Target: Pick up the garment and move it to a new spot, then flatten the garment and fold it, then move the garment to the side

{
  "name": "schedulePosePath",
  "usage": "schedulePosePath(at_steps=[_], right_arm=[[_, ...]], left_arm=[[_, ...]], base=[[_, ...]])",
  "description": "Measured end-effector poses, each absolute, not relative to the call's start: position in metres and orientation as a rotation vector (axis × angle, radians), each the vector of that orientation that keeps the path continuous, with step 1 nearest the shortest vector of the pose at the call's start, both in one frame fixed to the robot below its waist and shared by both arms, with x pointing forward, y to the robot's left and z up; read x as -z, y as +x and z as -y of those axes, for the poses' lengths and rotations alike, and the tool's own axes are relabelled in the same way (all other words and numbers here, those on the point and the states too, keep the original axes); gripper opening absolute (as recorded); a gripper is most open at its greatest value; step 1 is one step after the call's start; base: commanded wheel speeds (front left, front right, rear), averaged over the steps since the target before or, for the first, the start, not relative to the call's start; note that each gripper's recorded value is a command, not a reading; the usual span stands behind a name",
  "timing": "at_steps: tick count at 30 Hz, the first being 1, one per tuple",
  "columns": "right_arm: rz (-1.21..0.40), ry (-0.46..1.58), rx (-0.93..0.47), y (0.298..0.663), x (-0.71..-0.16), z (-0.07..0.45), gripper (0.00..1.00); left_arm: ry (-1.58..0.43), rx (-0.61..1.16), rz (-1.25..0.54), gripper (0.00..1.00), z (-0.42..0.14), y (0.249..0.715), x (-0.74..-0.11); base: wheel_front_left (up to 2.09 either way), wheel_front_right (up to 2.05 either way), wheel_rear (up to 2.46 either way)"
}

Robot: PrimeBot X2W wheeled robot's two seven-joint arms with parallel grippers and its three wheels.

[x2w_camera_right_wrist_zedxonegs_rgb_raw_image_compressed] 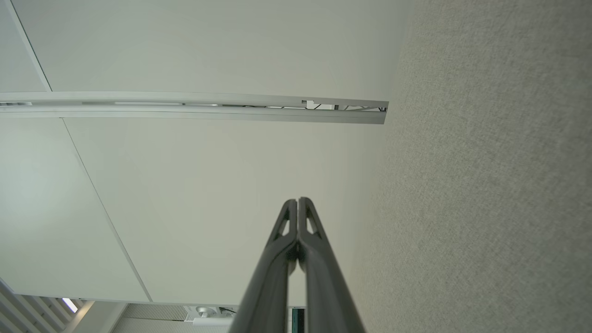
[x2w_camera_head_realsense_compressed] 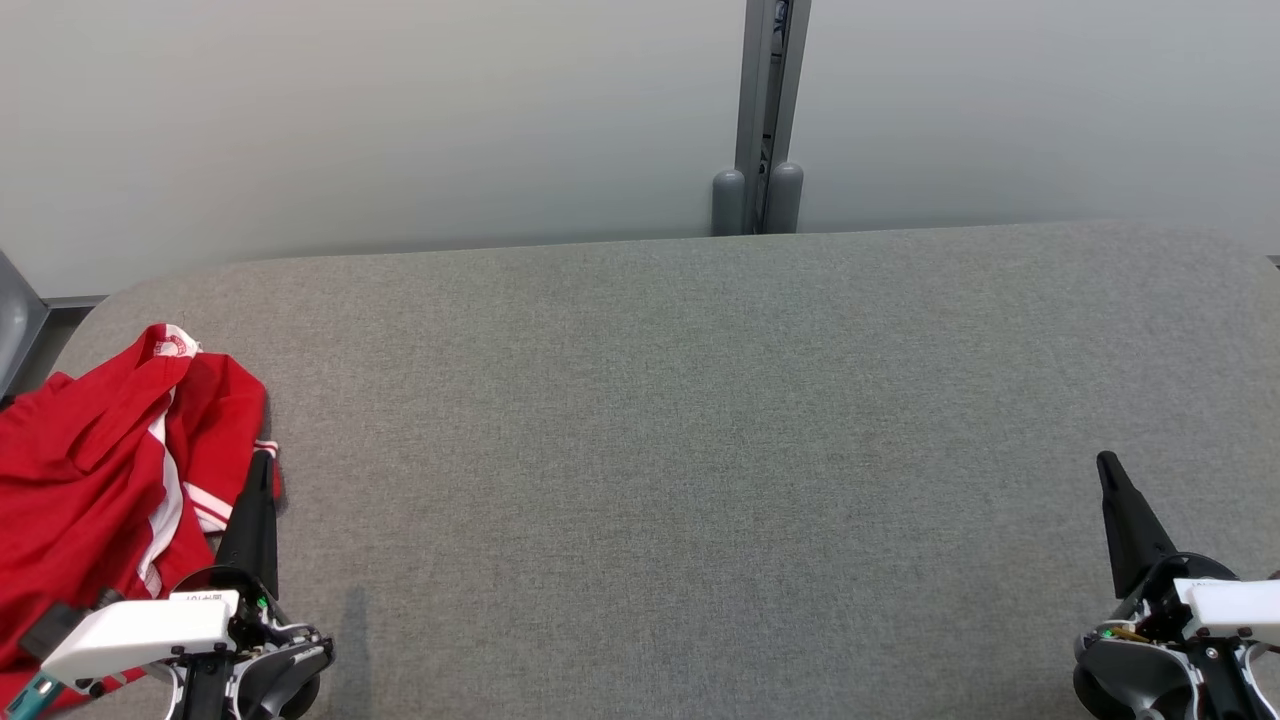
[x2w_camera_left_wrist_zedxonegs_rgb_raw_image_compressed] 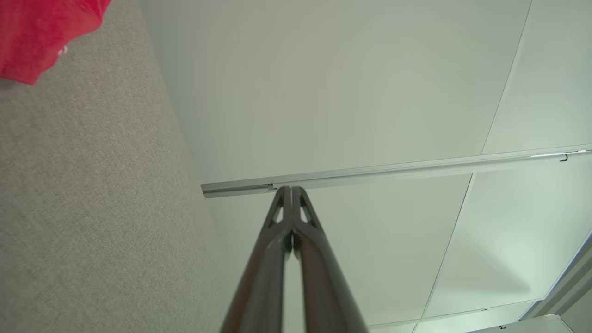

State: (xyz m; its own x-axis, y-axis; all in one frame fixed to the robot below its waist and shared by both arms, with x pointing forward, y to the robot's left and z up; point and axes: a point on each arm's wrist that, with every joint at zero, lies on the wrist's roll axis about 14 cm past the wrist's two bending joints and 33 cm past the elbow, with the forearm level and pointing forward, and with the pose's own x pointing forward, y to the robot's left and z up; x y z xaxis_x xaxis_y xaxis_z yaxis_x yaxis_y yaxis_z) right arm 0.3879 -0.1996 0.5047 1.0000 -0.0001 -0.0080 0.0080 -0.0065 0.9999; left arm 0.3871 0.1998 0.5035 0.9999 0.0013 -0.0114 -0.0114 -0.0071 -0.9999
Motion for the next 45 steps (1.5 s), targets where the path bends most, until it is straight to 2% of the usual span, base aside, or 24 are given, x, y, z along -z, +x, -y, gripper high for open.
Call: schedulePosePath(at_steps=[6,7,12,24,45], right_arm=[[-0.006,1.577,0.006,0.388,-0.505,0.200,0.00],[-0.006,1.577,0.006,0.388,-0.505,0.200,1.00],[-0.055,1.593,0.063,0.377,-0.482,0.197,1.00],[-0.023,1.515,0.058,0.383,-0.491,0.197,1.00],[0.071,0.987,-0.032,0.393,-0.534,0.200,1.00]], left_arm=[[-1.578,-0.010,-0.008,0.00,-0.200,0.387,-0.504],[-1.578,-0.010,-0.008,1.00,-0.200,0.387,-0.503],[-1.591,-0.071,-0.059,1.00,-0.197,0.376,-0.479],[-1.545,-0.061,-0.016,1.00,-0.197,0.382,-0.491],[-1.073,0.061,0.092,1.00,-0.187,0.390,-0.542]], base=[[0.00,0.00,0.00],[0.00,0.00,0.00],[0.00,0.00,0.00],[0.00,0.00,0.00],[0.00,0.00,0.00]])
